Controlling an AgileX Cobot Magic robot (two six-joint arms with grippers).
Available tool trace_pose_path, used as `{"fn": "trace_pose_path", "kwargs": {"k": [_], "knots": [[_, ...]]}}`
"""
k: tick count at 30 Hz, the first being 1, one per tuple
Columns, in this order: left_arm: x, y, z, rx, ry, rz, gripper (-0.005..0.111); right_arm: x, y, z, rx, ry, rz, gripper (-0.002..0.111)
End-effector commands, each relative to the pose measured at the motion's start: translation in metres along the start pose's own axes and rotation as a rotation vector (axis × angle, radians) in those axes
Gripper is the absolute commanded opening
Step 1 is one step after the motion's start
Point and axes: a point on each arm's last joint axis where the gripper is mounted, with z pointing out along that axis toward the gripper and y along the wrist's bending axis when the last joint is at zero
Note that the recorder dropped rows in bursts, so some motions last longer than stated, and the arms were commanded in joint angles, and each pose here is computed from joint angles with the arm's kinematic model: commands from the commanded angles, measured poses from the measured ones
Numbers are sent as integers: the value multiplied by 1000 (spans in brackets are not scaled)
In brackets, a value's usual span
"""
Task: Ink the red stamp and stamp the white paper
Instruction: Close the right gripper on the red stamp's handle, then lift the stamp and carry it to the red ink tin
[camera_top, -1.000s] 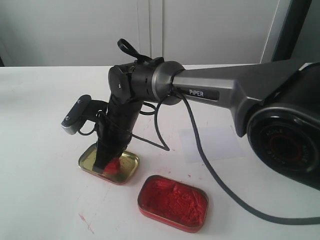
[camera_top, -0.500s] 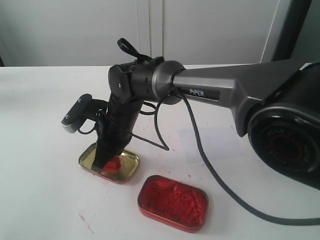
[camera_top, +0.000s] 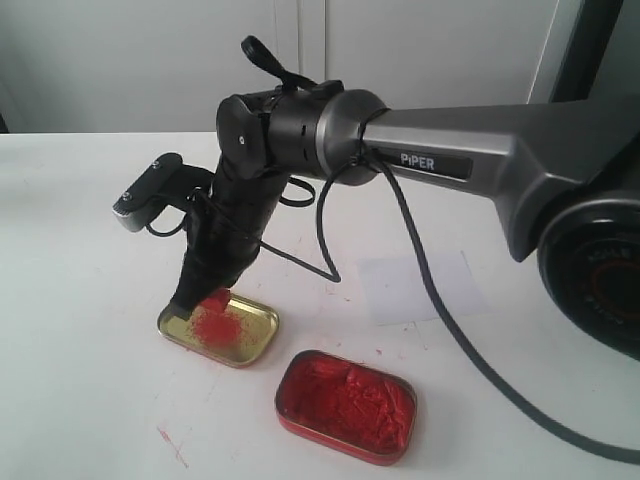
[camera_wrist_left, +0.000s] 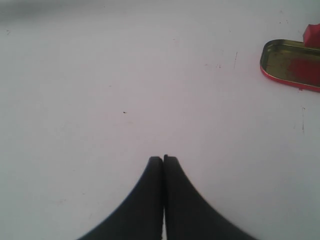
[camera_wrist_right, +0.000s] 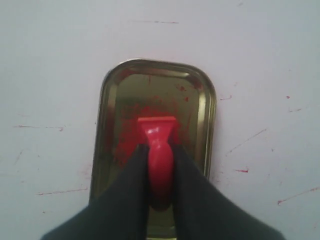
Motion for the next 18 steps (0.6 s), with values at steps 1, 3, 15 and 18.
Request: {"fn": "trace_pose_path", "kwargs": {"k": [1,3,15,18], "knots": [[3,0,1,1,8,-9,0,-5,5,-15,0,-15,47,0],[3,0,1,1,8,-9,0,-5,5,-19,-5,-5,68,0],[3,0,1,1,8,-9,0,25,21,-50,-3,48,86,0],[3,0,1,1,8,-9,0,40,28,-63,9,64,75,0]]}}
